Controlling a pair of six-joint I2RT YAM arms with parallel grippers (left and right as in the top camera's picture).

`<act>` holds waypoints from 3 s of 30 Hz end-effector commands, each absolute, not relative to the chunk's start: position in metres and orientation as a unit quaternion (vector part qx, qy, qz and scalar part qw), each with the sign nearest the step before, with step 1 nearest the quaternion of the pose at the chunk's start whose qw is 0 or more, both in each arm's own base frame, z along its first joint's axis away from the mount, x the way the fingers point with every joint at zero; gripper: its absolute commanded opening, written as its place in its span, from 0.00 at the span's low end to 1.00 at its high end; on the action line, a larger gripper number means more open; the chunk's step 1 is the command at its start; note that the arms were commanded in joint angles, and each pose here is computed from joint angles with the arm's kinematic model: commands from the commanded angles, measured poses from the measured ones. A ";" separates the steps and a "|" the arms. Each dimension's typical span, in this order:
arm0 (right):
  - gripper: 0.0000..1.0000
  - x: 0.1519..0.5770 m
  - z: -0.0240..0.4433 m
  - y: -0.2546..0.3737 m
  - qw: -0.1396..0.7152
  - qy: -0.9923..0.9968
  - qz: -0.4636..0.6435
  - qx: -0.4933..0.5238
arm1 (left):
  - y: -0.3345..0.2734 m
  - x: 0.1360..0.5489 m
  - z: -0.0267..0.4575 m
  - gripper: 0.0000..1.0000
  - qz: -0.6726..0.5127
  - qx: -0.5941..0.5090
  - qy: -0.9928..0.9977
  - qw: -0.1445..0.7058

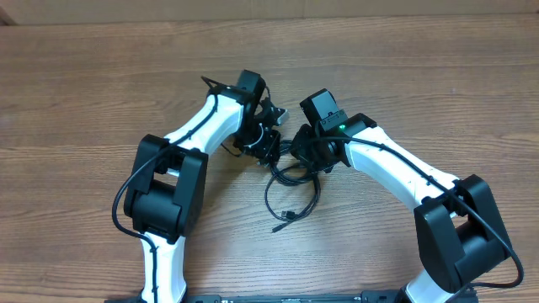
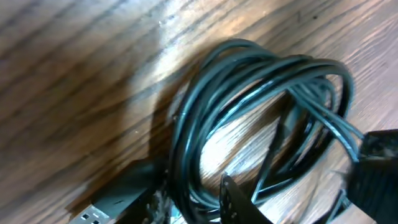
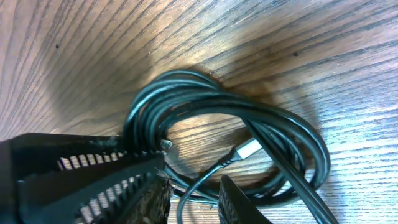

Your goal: Untangle cables

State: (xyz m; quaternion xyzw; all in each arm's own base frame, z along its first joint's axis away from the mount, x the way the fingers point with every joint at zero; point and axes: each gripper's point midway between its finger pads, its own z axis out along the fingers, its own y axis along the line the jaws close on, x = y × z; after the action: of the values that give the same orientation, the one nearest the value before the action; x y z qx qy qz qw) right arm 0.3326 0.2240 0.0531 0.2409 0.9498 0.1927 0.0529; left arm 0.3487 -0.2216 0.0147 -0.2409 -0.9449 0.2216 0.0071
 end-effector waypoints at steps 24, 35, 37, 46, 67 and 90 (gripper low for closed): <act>0.40 0.322 0.030 0.226 0.038 0.938 0.211 0.274 | -0.228 0.341 0.004 0.04 0.206 -0.213 -0.955 0.016; 0.32 0.329 0.032 0.232 0.042 0.924 0.231 0.302 | -0.241 0.356 0.042 0.04 0.304 -0.243 -0.921 -0.007; 0.32 0.329 0.031 0.230 0.045 0.924 0.227 0.303 | -0.243 0.353 0.046 0.04 0.323 -0.260 -0.910 -0.008; 0.32 0.337 0.032 0.227 0.062 0.918 0.224 0.320 | -0.250 0.349 0.066 0.04 0.400 -0.284 -0.871 -0.018; 0.37 0.336 0.057 0.231 -0.004 0.911 0.334 0.243 | -0.245 0.350 0.062 0.04 0.387 -0.288 -0.876 -0.021; 0.36 0.365 0.049 0.218 0.084 0.888 0.267 0.364 | -0.247 0.350 0.063 0.04 0.392 -0.285 -0.874 -0.021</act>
State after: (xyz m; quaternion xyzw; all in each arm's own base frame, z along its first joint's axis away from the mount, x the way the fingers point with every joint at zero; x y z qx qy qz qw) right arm 0.3559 0.2218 0.0426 0.3483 0.8958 0.2712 0.0528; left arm 0.3486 -0.2408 0.0550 -0.2755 -0.8845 0.3763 -0.0132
